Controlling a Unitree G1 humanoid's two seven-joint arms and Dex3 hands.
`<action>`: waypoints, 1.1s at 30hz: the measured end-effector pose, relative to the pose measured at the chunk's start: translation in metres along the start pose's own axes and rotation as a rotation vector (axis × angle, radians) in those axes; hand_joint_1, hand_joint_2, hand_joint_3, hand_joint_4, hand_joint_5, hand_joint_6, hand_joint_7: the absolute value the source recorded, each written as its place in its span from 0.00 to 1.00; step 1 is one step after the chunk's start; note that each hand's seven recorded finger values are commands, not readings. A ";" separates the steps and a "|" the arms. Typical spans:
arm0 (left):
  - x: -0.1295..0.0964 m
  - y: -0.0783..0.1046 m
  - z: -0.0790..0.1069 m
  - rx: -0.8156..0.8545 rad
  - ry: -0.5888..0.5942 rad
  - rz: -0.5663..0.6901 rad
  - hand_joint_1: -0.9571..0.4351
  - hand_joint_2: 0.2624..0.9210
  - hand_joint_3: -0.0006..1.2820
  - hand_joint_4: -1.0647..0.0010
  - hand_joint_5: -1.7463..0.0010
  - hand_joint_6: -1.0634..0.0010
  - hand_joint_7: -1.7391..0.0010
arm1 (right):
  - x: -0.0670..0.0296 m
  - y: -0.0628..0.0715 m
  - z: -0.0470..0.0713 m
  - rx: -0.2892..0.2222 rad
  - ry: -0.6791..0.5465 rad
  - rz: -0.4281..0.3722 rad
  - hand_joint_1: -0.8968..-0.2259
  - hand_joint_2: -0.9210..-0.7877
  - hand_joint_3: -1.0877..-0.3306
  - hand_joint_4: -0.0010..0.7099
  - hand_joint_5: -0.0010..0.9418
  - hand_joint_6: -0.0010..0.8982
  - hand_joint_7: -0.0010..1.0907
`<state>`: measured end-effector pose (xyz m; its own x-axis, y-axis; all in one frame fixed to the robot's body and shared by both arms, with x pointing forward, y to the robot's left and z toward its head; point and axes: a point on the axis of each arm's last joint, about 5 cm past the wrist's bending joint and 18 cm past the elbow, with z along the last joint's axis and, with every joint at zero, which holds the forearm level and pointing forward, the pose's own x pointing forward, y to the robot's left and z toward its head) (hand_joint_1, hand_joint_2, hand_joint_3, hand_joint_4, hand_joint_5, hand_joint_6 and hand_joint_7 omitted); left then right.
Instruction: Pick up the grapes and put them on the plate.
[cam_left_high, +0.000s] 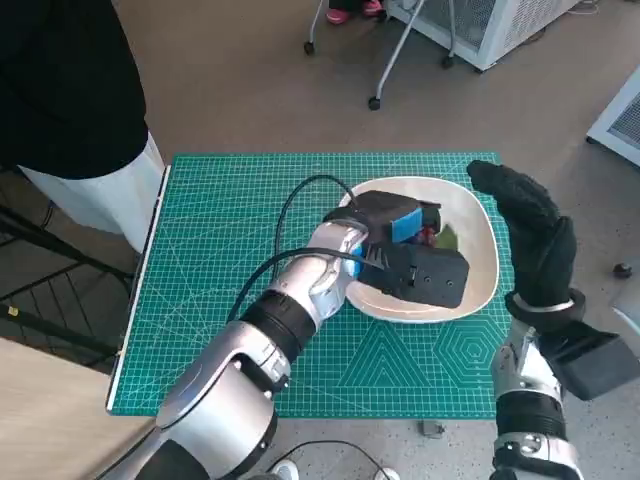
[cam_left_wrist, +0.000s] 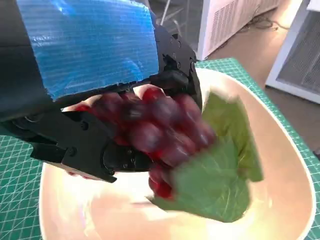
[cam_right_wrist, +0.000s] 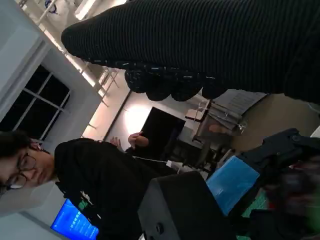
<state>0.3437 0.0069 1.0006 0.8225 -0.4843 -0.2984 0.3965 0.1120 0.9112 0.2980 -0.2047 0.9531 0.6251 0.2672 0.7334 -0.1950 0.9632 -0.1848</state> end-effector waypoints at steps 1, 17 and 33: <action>0.000 0.000 0.000 0.005 0.001 -0.001 0.21 1.00 0.15 0.67 0.93 0.68 0.96 | 0.0000 0.000 0.000 0.000 0.000 -0.001 0.61 0.00 0.65 0.32 0.00 0.25 0.00; -0.002 0.003 -0.007 0.061 -0.035 0.070 0.12 1.00 0.45 0.80 1.00 0.70 0.99 | -0.0013 0.001 0.000 0.000 0.004 -0.007 0.61 0.00 0.64 0.31 0.00 0.25 0.00; -0.023 0.011 -0.056 -0.123 -0.149 0.263 0.16 1.00 0.49 0.79 1.00 0.69 0.99 | 0.0003 0.006 -0.001 0.004 0.008 -0.001 0.62 0.00 0.63 0.30 0.00 0.24 0.00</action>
<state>0.3519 0.0683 1.0016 0.8382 -0.5454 -0.0042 0.2319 0.3494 0.9078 0.2977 -0.1985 0.9514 0.6312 0.2667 0.7283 -0.1975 0.9633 -0.1817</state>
